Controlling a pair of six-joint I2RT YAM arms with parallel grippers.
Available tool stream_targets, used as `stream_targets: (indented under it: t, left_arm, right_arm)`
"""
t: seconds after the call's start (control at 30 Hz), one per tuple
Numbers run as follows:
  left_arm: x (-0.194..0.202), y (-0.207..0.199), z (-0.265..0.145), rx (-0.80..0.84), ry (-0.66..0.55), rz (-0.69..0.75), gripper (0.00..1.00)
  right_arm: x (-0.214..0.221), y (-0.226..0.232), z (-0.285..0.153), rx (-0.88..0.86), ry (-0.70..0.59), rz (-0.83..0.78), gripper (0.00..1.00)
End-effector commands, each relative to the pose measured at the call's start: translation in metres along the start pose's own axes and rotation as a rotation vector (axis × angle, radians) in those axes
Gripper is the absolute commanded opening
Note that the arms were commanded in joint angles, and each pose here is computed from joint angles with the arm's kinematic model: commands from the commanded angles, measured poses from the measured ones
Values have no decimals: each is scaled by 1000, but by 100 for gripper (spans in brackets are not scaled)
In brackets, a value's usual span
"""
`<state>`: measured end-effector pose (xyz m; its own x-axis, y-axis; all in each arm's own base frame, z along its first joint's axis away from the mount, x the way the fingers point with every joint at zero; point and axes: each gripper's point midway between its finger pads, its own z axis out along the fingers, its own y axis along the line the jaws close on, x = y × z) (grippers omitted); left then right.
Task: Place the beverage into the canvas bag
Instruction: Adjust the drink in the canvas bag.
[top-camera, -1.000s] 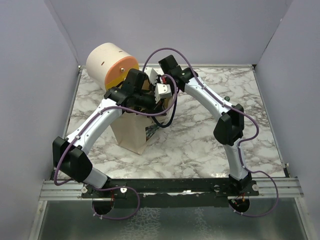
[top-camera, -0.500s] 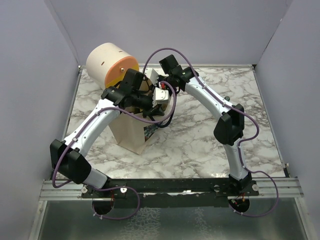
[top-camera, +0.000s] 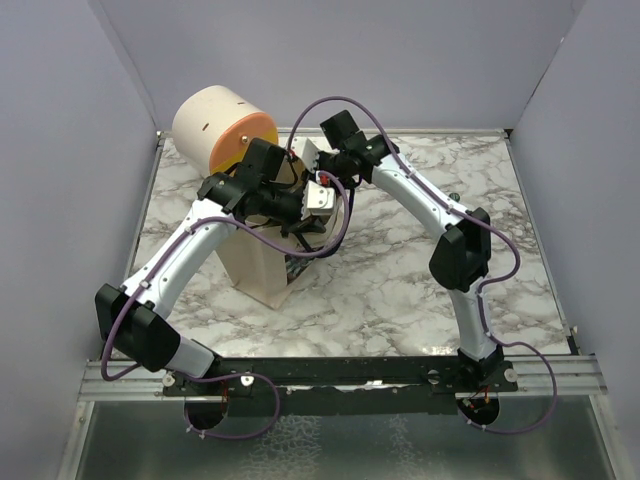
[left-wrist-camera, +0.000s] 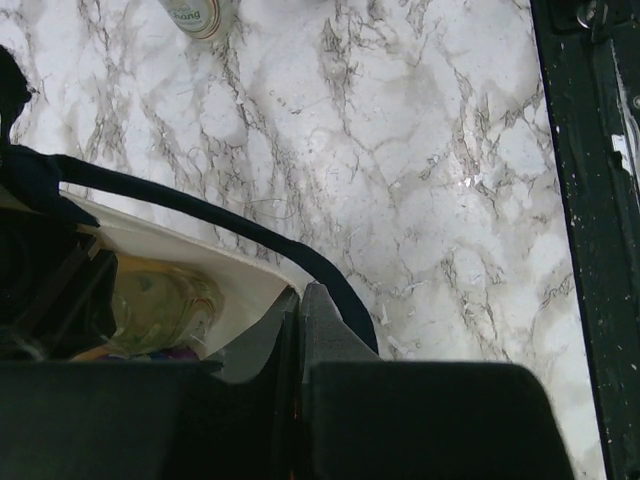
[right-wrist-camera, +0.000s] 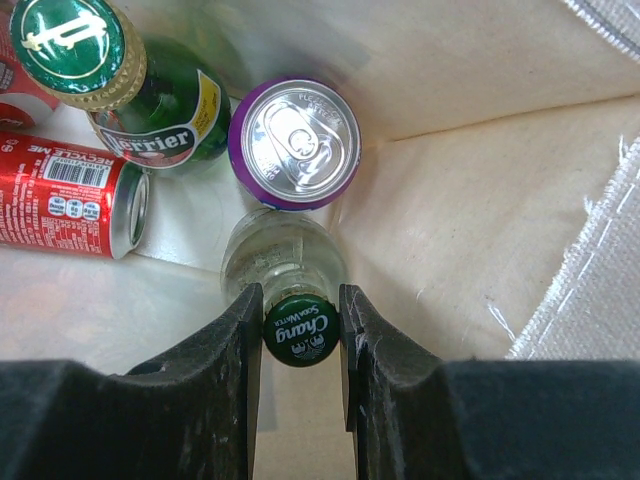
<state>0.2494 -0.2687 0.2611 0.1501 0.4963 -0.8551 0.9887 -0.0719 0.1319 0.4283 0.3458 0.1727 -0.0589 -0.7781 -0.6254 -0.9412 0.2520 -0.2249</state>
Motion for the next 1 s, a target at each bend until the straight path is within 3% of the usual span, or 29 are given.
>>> stream_targets:
  t: [0.0, 0.37, 0.67, 0.97]
  left_arm:
    - [-70, -29, -29, 55, -199, 206, 0]
    - [-66, -42, -35, 63, -188, 230, 0]
    - [-34, -45, -21, 93, -128, 192, 0]
    - [-26, -41, -16, 100, -106, 189, 24]
  right_arm:
    - [72, 10, 27, -43, 207, 41, 2]
    - [95, 16, 41, -64, 269, 31, 4]
    - [67, 28, 32, -157, 178, 44, 17]
    - [47, 40, 20, -224, 97, 47, 34]
